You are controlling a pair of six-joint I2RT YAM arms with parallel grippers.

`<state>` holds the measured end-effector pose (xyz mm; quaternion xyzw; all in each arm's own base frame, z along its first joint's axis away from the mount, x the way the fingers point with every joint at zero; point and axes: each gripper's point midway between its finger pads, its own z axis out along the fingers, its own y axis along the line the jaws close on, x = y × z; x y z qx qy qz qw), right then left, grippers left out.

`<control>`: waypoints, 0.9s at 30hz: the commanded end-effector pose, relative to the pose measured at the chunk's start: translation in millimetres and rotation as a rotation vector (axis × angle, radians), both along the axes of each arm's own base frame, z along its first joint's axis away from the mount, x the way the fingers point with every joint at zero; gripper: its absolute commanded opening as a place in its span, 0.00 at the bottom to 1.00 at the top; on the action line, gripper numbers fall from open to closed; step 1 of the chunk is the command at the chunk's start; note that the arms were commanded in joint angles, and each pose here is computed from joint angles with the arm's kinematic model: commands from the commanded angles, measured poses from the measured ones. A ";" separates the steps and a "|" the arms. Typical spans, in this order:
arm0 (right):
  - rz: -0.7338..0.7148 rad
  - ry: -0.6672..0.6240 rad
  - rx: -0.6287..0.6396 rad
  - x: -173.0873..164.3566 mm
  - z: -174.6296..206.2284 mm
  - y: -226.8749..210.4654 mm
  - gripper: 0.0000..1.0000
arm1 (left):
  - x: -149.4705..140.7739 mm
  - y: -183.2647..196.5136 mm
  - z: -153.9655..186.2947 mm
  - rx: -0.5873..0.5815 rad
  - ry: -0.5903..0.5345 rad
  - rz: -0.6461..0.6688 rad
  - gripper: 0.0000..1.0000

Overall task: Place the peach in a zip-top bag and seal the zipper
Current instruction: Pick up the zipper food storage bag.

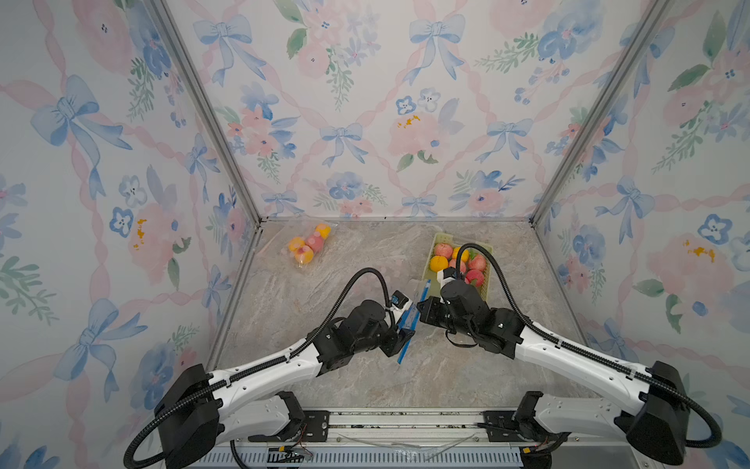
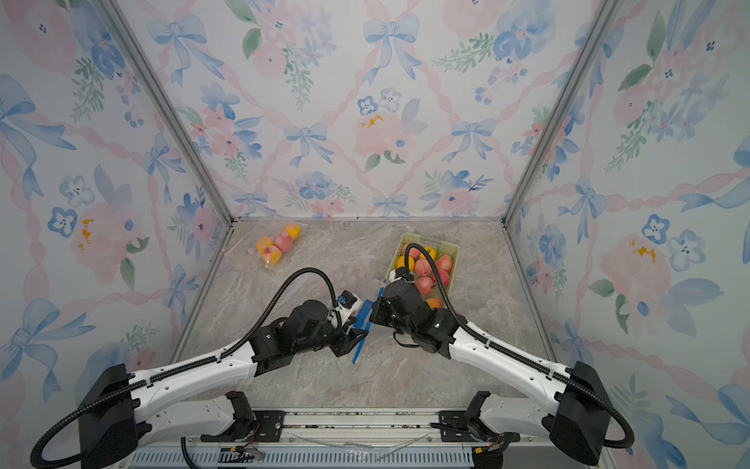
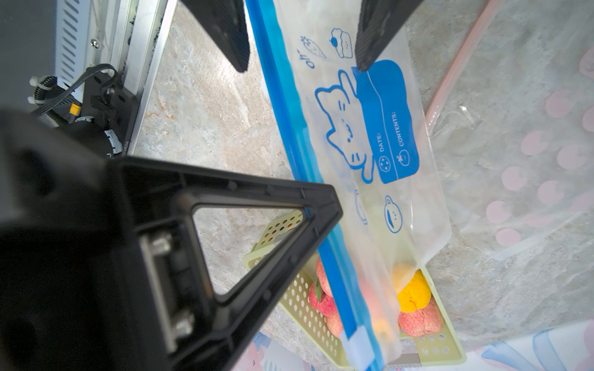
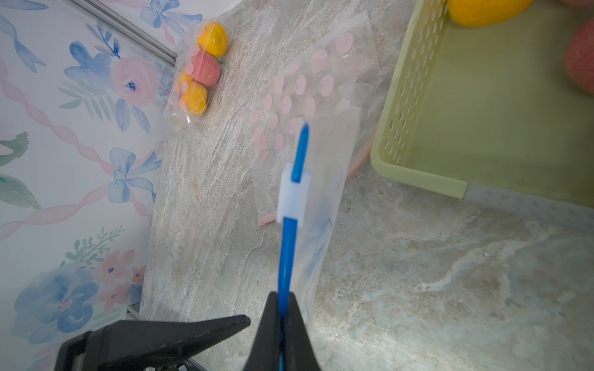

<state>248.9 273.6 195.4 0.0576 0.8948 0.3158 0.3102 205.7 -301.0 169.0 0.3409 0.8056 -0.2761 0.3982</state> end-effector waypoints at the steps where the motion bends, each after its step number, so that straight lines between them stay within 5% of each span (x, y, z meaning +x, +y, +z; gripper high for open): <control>1: 0.011 -0.013 0.000 1.7 6.7 5.4 0.05 | 0.9 0.1 -6.1 0.017 0.004 -0.011 0.55; 27: 0.012 -0.012 0.002 -0.2 7.0 3.5 0.05 | 5.2 4.4 0.9 -0.004 -0.017 0.021 0.16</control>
